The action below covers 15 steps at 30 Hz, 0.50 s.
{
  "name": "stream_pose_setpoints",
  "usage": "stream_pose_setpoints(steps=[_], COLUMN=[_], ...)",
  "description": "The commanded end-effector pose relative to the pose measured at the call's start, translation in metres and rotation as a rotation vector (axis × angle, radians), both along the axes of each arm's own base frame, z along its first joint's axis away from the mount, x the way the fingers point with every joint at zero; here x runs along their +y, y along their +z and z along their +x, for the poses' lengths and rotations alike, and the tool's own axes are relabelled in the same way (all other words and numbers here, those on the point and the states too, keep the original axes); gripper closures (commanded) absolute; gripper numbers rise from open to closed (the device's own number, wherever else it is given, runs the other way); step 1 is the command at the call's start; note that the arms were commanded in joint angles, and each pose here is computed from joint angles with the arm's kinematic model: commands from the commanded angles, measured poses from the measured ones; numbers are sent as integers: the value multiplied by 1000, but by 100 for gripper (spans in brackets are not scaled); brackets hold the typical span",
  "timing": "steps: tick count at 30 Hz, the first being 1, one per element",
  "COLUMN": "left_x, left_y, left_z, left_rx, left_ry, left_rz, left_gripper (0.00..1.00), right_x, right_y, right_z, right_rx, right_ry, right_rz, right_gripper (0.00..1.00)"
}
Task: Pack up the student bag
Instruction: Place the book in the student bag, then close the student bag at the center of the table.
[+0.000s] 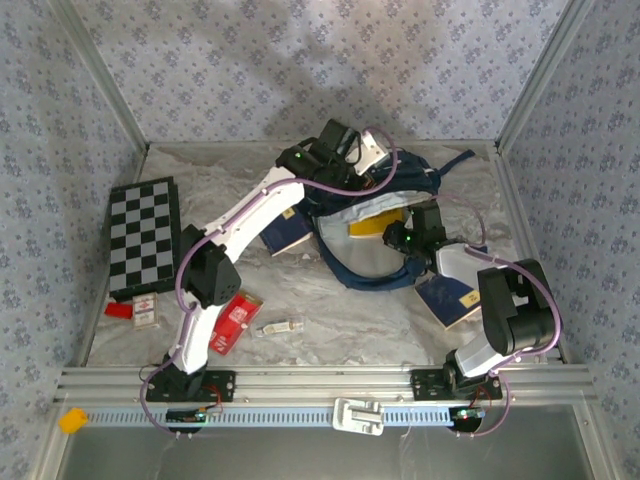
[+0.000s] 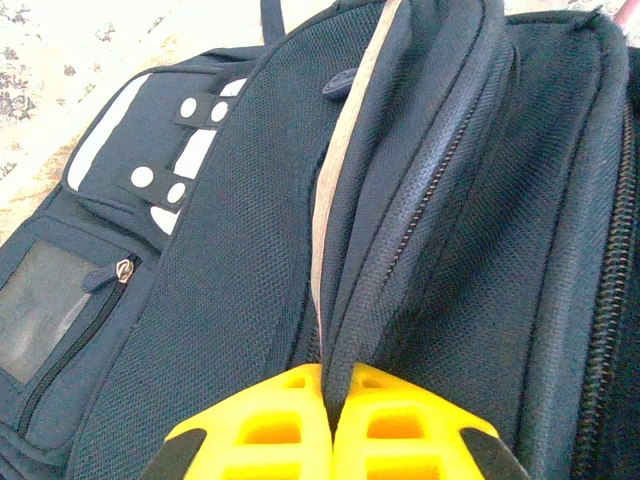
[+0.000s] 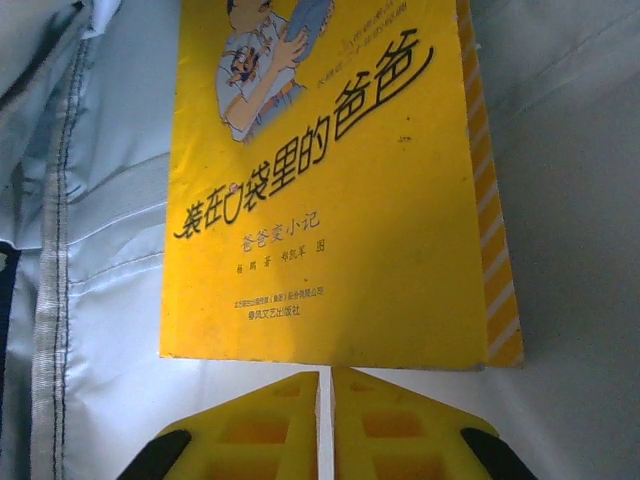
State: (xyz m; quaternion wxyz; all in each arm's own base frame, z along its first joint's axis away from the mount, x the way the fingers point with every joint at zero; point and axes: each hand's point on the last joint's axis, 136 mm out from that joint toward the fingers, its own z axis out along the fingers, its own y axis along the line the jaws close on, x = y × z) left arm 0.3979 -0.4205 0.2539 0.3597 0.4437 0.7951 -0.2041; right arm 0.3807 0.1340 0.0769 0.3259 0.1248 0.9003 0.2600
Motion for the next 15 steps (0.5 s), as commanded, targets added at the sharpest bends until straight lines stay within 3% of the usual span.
stream_pose_setpoints(steps=[1, 7, 10, 15], left_x=[16, 31, 48, 86], left_y=[49, 20, -2, -32], left_z=[6, 17, 22, 26], left_rx=[-102, -82, -47, -11], left_ry=[38, 124, 181, 283], left_rz=[-59, -3, 42, 107], left_gripper=[100, 100, 100, 100], right_x=[16, 17, 14, -7], right_y=[19, 35, 51, 56], right_z=[-3, -49, -68, -100], right_rx=[-80, -37, -39, 84], right_ry=[87, 141, 146, 83], right_rz=[30, 20, 20, -3], right_gripper=[84, 74, 73, 73])
